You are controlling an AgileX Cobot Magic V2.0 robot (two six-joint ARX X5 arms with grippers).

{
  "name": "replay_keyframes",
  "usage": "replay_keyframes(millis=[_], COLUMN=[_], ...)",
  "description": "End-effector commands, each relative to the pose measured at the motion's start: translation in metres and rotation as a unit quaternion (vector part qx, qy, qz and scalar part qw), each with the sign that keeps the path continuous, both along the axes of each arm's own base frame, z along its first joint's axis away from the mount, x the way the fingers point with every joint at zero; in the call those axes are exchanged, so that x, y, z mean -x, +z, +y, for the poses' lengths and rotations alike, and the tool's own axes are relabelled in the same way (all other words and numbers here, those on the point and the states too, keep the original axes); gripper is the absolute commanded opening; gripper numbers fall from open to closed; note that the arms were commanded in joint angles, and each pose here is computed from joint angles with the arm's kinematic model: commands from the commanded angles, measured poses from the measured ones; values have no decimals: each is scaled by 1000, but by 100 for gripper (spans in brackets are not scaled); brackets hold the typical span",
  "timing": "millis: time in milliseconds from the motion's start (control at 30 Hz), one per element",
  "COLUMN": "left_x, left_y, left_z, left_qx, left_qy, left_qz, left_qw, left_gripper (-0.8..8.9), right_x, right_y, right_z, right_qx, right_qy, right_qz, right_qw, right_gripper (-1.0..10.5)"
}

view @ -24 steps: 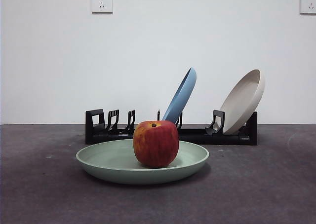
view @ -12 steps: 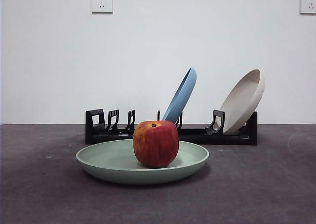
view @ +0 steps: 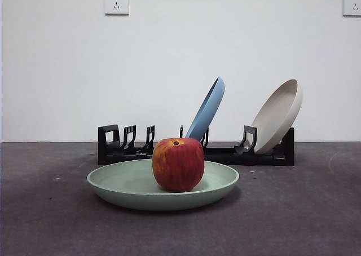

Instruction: Take the green plate from the plate rack,put the plate on the table,take the apple from the table,put the apple in the plate

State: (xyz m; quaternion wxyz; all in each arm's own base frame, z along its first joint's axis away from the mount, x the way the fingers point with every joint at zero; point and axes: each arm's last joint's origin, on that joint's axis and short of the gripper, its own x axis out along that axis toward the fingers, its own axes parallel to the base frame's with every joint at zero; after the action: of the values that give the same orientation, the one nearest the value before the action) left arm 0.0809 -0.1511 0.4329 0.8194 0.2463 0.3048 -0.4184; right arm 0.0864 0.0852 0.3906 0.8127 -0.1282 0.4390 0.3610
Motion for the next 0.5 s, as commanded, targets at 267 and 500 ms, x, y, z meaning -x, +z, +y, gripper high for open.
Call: replay_keyframes(millis=[267,500], left_x=[1,-16], left_y=[0,21], left_z=[-1,11], left_qx=[2,77], left_qy=[0,31], left_qz=[4,-93], left_qw=[1000,992], left_gripper=[-3,-3], right_x=[2,2], right_y=[-1,-1], right_z=[-1,-1], right_qx=[3,3], right_qy=[-4,-4], right_qz=[7,7], right_qw=[1000,1000], right_gripper=[-15,-15])
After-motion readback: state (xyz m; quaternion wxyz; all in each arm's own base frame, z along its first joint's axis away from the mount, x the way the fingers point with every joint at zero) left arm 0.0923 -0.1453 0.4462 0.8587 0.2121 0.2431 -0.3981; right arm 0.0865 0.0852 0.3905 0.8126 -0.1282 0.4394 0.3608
